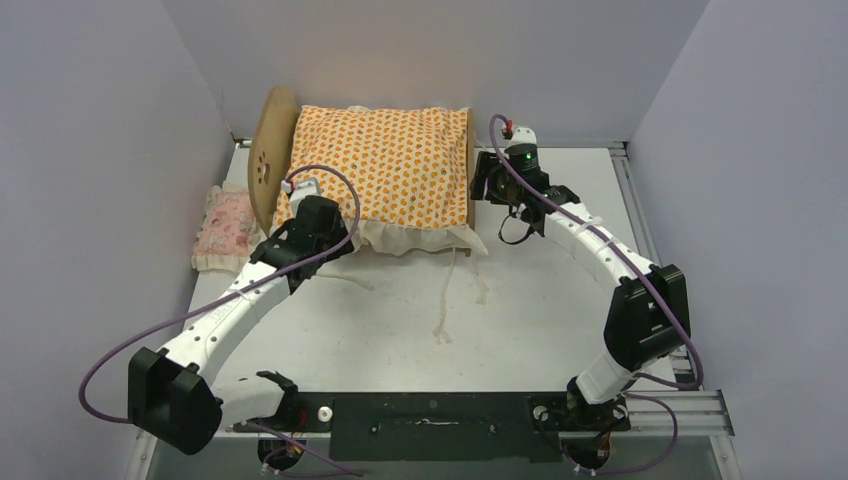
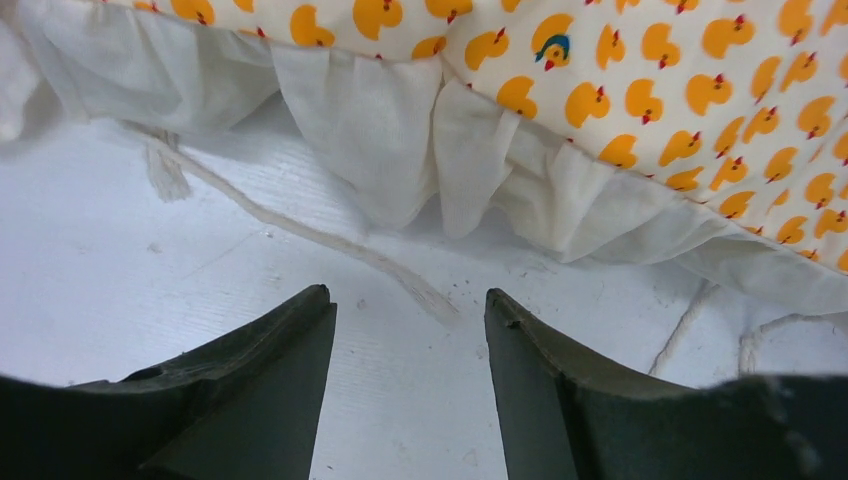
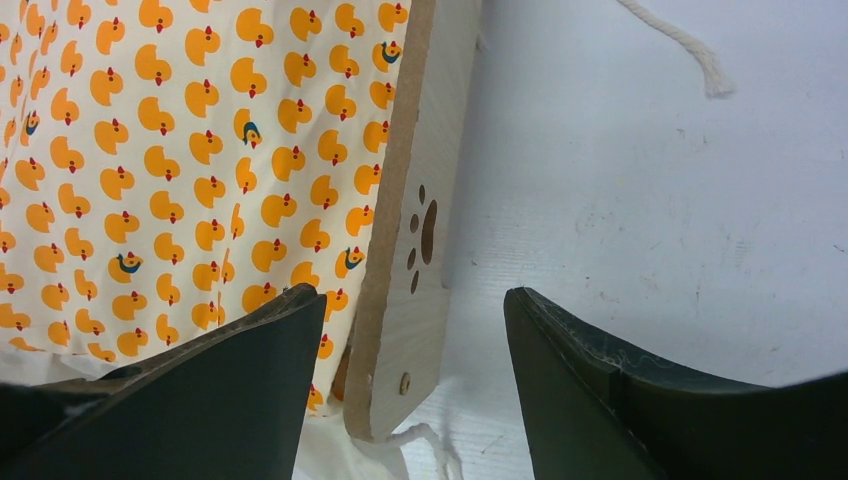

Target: Set up the pet bed

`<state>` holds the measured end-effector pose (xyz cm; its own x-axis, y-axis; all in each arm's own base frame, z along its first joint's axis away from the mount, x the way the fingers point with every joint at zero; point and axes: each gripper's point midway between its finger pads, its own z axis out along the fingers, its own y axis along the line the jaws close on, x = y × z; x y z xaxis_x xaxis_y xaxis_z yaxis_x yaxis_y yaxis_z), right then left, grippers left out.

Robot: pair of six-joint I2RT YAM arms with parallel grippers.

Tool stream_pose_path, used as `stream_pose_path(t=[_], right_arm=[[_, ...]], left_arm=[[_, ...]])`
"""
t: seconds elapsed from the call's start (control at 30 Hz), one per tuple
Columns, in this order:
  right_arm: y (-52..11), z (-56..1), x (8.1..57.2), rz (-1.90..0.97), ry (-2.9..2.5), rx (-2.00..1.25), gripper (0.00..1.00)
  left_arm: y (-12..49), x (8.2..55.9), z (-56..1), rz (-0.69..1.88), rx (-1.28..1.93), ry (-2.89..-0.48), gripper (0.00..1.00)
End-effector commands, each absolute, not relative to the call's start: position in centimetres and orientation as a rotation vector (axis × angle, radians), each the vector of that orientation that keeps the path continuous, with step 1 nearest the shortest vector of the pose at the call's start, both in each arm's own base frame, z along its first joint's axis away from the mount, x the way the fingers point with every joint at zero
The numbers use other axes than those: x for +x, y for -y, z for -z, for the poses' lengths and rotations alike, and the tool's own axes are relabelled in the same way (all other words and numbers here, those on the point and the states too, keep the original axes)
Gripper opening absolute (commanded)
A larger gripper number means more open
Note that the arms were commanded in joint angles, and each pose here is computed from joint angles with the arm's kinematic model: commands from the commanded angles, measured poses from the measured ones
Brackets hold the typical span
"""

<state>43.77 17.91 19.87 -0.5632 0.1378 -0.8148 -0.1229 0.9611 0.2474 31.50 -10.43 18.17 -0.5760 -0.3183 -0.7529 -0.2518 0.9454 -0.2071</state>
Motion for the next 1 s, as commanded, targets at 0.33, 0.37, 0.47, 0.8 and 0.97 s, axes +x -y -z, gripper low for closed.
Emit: stream_pose_path(t=[0.33,0.37,0.47,0.8,0.97], right_arm=[[-19.5,-21.0,45.9,-0.419,-2.087,-0.011,0.67],[-19.6,-20.8,45.8,-0.423,-2.091,-0.010,0.67],[-19.6,-20.6,45.6,-0.429,-2.096,-0.008,0.67],[-19.1,-21.1,45.1,-0.408,-2.088,-0.042,0.68],[-21.5,-23.3,43.4,-0.440,-2.002,-0.170,0.68]], left_arm=[[16.6,37.7,-15.0,0.333,-0.328,-2.149,0.53],[16.4,38.0,-14.7,0.308,-0.332,-2.151,0.49],[14.4,38.3,-13.9,0.151,-0.352,-2.179,0.22],[6.8,33.4,-17.0,-0.268,-0.327,-2.189,0.17],[7.1,31.7,-17.0,-0.169,-0.312,-2.200,0.51]])
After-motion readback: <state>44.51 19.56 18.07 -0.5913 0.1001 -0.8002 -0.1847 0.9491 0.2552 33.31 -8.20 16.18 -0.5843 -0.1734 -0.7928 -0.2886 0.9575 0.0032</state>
